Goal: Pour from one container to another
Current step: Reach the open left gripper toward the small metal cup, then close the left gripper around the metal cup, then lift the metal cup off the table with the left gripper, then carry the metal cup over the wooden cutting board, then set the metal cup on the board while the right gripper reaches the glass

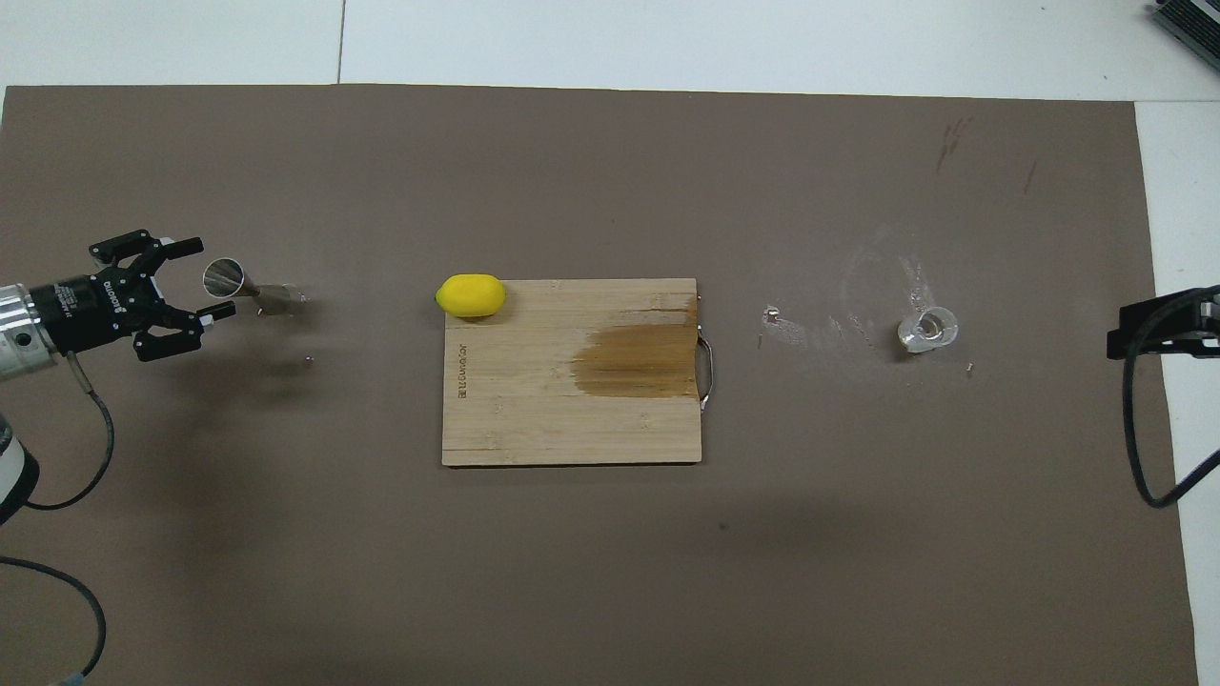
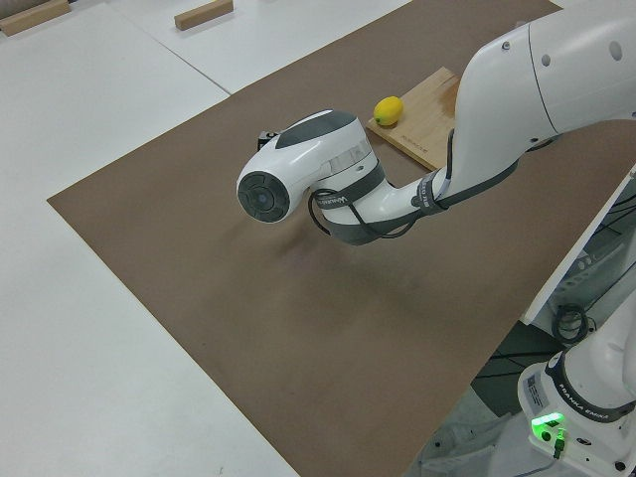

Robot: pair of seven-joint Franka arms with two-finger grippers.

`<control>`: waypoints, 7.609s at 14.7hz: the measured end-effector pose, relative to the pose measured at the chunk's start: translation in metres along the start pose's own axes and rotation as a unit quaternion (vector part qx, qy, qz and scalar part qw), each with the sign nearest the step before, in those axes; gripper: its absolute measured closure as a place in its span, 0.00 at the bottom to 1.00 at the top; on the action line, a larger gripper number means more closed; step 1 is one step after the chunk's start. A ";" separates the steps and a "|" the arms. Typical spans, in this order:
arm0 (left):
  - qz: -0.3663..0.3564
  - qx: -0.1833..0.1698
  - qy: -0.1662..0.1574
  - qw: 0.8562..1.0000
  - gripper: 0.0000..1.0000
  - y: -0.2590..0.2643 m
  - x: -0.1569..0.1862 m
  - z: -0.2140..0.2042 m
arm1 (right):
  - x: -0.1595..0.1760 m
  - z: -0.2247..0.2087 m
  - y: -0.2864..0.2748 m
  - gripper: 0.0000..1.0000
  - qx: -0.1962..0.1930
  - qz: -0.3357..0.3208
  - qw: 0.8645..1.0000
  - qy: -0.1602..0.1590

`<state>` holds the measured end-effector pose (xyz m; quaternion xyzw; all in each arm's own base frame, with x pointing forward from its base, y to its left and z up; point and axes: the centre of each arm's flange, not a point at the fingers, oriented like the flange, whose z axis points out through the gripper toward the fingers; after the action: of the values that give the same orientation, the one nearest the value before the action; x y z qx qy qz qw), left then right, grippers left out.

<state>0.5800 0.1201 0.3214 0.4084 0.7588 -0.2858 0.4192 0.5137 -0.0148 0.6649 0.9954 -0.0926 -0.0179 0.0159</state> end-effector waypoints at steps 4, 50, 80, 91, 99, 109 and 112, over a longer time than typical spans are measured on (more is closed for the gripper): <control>-0.001 -0.003 0.003 1.000 0.03 0.001 0.002 0.001 | 0.000 0.000 0.000 0.00 0.000 0.000 1.000 0.000; 0.061 -0.010 -0.031 0.998 0.99 -0.013 -0.088 0.031 | 0.016 0.005 -0.018 0.00 0.000 -0.016 1.000 -0.012; 0.009 -0.024 0.016 1.000 0.53 0.001 0.001 0.011 | -0.002 0.001 -0.028 0.00 0.000 -0.026 1.000 -0.016; 0.004 0.046 -0.051 0.998 0.53 -0.078 -0.149 0.133 | -0.007 -0.001 -0.028 0.00 -0.001 -0.027 0.999 -0.020; -0.029 0.029 -0.015 0.999 0.53 -0.255 -0.172 0.279 | -0.006 0.004 -0.024 0.00 -0.003 0.035 0.999 -0.025; 0.002 0.045 0.034 0.998 0.53 -0.345 -0.164 0.326 | 0.038 0.092 0.011 0.00 0.061 0.345 0.932 -0.089; 0.000 0.045 0.041 0.998 0.53 -0.344 -0.156 0.331 | 0.058 0.127 0.028 0.00 0.084 0.454 0.881 -0.109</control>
<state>0.4666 -0.3694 0.3280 0.4380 0.7620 -0.3029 0.3685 0.5606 -0.0570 0.5372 0.8338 -0.5363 -0.1096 -0.0711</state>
